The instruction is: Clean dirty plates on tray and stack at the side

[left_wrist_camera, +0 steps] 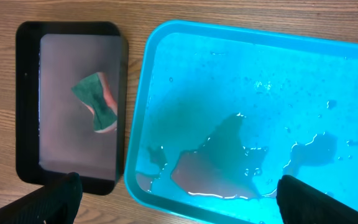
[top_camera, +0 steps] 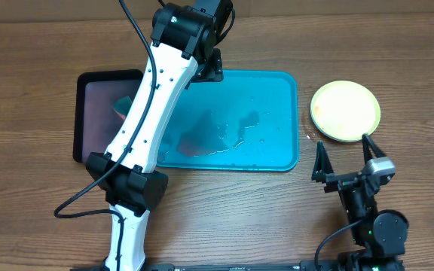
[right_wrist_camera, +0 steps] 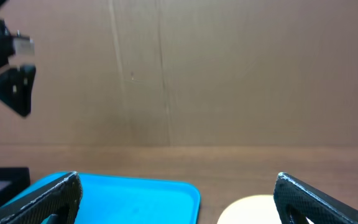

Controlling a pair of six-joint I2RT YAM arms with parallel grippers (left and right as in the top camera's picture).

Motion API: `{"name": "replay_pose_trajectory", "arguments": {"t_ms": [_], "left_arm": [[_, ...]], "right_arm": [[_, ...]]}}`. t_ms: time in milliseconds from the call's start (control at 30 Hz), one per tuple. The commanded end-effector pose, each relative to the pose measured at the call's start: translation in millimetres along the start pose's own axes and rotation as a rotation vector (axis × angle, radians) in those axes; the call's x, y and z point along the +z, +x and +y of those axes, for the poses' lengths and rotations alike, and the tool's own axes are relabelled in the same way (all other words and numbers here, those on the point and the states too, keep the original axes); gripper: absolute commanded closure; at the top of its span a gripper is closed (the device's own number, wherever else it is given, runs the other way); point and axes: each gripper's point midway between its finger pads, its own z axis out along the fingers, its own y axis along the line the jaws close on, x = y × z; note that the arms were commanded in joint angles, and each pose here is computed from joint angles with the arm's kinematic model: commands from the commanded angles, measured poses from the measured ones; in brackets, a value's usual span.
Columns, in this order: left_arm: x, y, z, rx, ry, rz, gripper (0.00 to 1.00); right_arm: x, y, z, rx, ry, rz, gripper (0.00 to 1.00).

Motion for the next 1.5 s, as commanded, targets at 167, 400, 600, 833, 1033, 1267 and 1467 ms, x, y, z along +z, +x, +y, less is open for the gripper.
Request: {"name": "replay_pose_trajectory", "arguments": {"t_ms": [167, 400, 600, 833, 1033, 1267, 1467], "left_arm": [[-2.8, -1.3, 2.0, 0.018, -0.005, -0.011, 0.00], [-2.8, -1.3, 1.9, 0.018, -0.004, -0.011, 0.00], [-2.8, -1.3, 2.0, 0.018, -0.005, -0.011, 0.00], [-2.8, -1.3, 2.0, 0.018, -0.005, -0.011, 0.00], [-2.8, -1.3, 2.0, 0.018, -0.005, -0.011, 0.00], [-2.8, -1.4, 2.0, 0.018, -0.004, -0.011, 0.00], [-2.8, -1.4, 2.0, 0.018, -0.004, -0.011, 0.00]], "right_arm": [[-9.0, 15.5, -1.7, -0.012, 0.002, -0.007, 0.00], [-14.9, 46.0, -4.5, -0.005, 0.013, 0.114, 0.00], [-16.1, 54.7, -5.4, -0.004, 0.017, 0.150, 0.00], [-16.1, 54.7, -5.3, 0.000, 0.016, 0.150, 0.00], [-16.1, 54.7, -5.3, 0.000, 0.016, 0.150, 0.00], [-16.1, 54.7, -5.3, 0.000, 0.016, 0.150, 0.00], [-16.0, 54.6, -5.3, 0.000, 0.016, 0.150, 0.00]]}}
